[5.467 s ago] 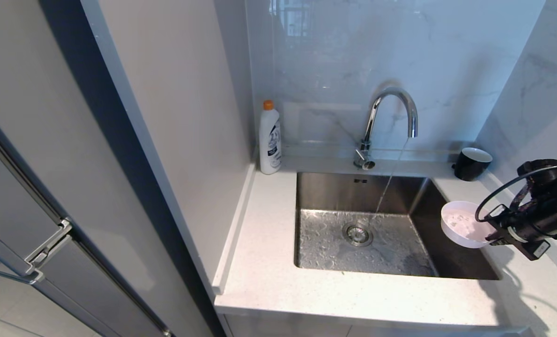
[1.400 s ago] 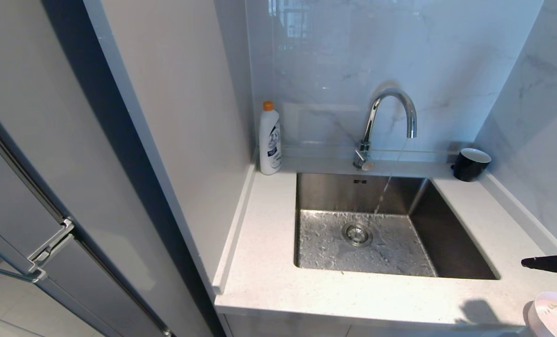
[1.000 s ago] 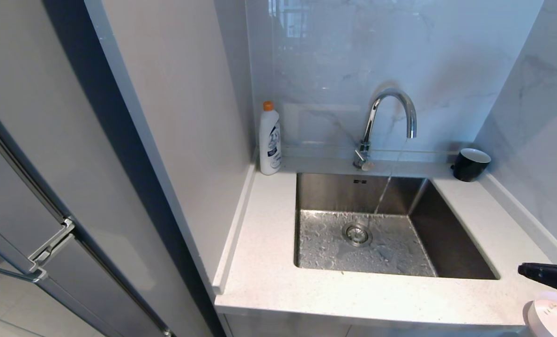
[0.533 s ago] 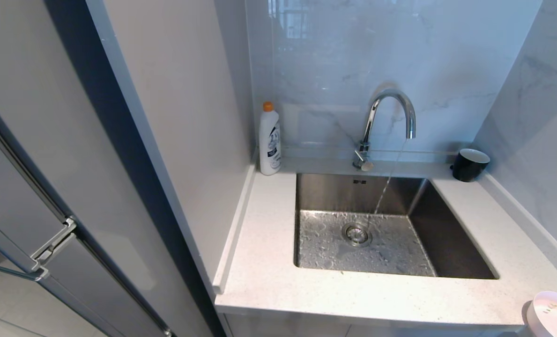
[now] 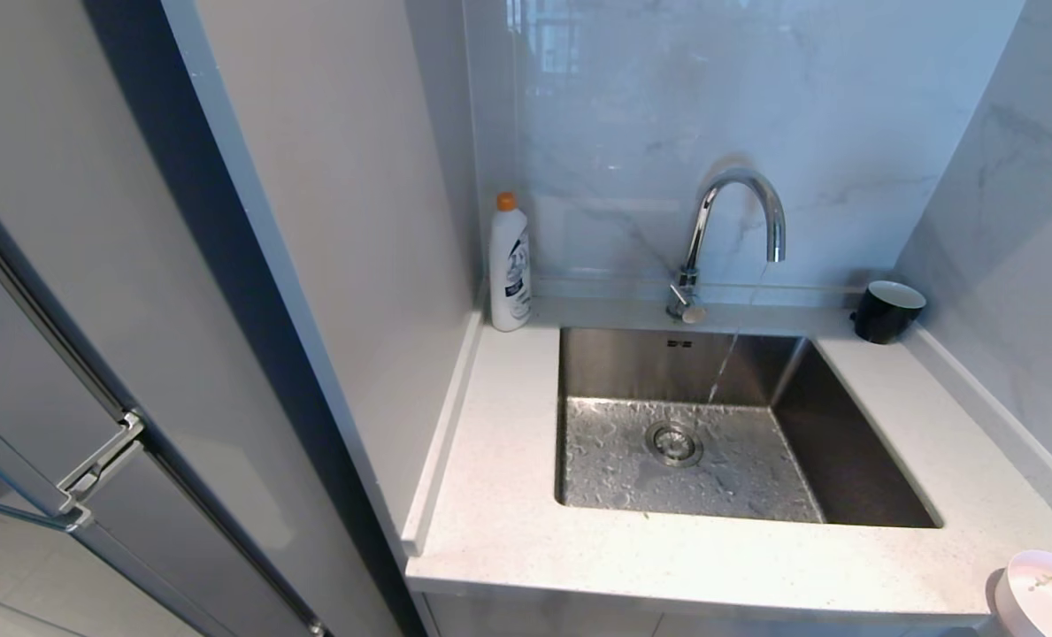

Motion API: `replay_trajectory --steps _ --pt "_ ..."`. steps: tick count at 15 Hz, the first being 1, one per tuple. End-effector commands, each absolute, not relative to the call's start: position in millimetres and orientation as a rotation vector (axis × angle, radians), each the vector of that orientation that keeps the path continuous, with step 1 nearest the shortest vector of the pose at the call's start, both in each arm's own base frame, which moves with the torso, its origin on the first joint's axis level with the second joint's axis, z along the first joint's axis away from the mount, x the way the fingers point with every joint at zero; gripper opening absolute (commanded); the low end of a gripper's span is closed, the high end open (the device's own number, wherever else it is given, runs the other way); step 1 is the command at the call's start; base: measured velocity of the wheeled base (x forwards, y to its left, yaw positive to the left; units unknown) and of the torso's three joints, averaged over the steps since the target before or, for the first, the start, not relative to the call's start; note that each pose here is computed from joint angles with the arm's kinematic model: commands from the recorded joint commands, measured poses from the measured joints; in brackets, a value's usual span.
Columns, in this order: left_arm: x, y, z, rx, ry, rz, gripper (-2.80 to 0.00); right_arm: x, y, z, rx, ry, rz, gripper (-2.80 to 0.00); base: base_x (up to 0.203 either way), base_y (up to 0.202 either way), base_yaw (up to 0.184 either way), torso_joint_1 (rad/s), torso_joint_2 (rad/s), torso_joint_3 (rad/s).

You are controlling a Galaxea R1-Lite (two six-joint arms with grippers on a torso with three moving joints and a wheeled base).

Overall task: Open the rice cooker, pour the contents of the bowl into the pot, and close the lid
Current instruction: Turn off the tap

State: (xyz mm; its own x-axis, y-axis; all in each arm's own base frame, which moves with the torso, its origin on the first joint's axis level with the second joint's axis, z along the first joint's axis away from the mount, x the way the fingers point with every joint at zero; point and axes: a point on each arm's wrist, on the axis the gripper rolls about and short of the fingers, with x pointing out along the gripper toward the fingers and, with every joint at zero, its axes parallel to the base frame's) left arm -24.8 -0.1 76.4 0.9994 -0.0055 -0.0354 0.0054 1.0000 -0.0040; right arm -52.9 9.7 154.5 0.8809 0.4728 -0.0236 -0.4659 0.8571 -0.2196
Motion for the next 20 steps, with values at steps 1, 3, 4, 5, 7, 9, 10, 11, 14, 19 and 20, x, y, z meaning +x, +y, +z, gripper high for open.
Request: replay_trajectory --steps 1,3,4,5,7,9,10,11,14,19,20 --pt "-24.5 0.1 75.7 -0.02 0.038 0.0 -2.8 -59.6 9.0 130.5 -0.273 -0.07 0.434 -2.8 0.0 0.0 0.0 0.0 0.0 0.0" --pt "-24.5 0.1 75.7 -0.02 0.038 0.0 -2.8 -50.5 6.0 113.7 -0.317 0.007 0.294 -2.8 0.0 0.0 0.0 0.0 0.0 0.0" --pt "-24.5 0.1 75.7 -0.02 0.038 0.0 -2.8 -45.6 5.0 106.1 -0.32 0.032 0.246 -2.8 0.0 0.0 0.0 0.0 0.0 0.0" --pt "-24.5 0.1 75.7 -0.02 0.038 0.0 -2.8 -42.7 4.0 104.6 -0.301 0.021 0.198 -2.8 0.0 0.0 0.0 0.0 0.0 0.0" --pt "-24.5 0.1 75.7 -0.02 0.038 0.001 -2.8 -36.4 0.8 91.4 -0.283 0.082 0.058 -2.8 0.0 0.0 0.0 0.0 0.0 0.0" --pt "-24.5 0.1 75.7 -0.02 0.038 0.001 -2.8 -33.3 -1.7 89.0 -0.157 0.07 -0.063 -2.8 0.0 0.0 0.0 0.0 0.0 0.0" --pt "-24.5 0.1 75.7 -0.02 0.038 0.0 -2.8 -32.5 -1.8 89.0 -0.127 0.058 -0.068 -2.8 0.0 0.0 0.0 0.0 0.0 0.0" --pt "-24.5 0.1 75.7 -0.02 0.038 0.0 -2.8 -32.5 -1.8 89.1 -0.108 0.057 -0.071 -2.8 0.0 0.0 0.0 0.0 0.0 0.0" --pt "-24.5 0.1 75.7 -0.02 0.038 0.002 -2.8 -31.5 -1.8 86.3 -0.065 0.062 -0.073 -2.8 0.0 0.0 0.0 0.0 0.0 0.0" --pt "-24.5 0.1 75.7 -0.02 0.038 0.001 -2.8 -21.3 1.3 74.6 -0.176 -0.039 0.06 -2.8 0.0 0.0 0.0 0.0 0.0 0.0" --pt "-24.5 0.1 75.7 -0.02 0.038 0.0 -2.8 -21.1 1.4 73.2 -0.179 -0.03 0.065 -2.8 0.0 0.0 0.0 0.0 0.0 0.0"
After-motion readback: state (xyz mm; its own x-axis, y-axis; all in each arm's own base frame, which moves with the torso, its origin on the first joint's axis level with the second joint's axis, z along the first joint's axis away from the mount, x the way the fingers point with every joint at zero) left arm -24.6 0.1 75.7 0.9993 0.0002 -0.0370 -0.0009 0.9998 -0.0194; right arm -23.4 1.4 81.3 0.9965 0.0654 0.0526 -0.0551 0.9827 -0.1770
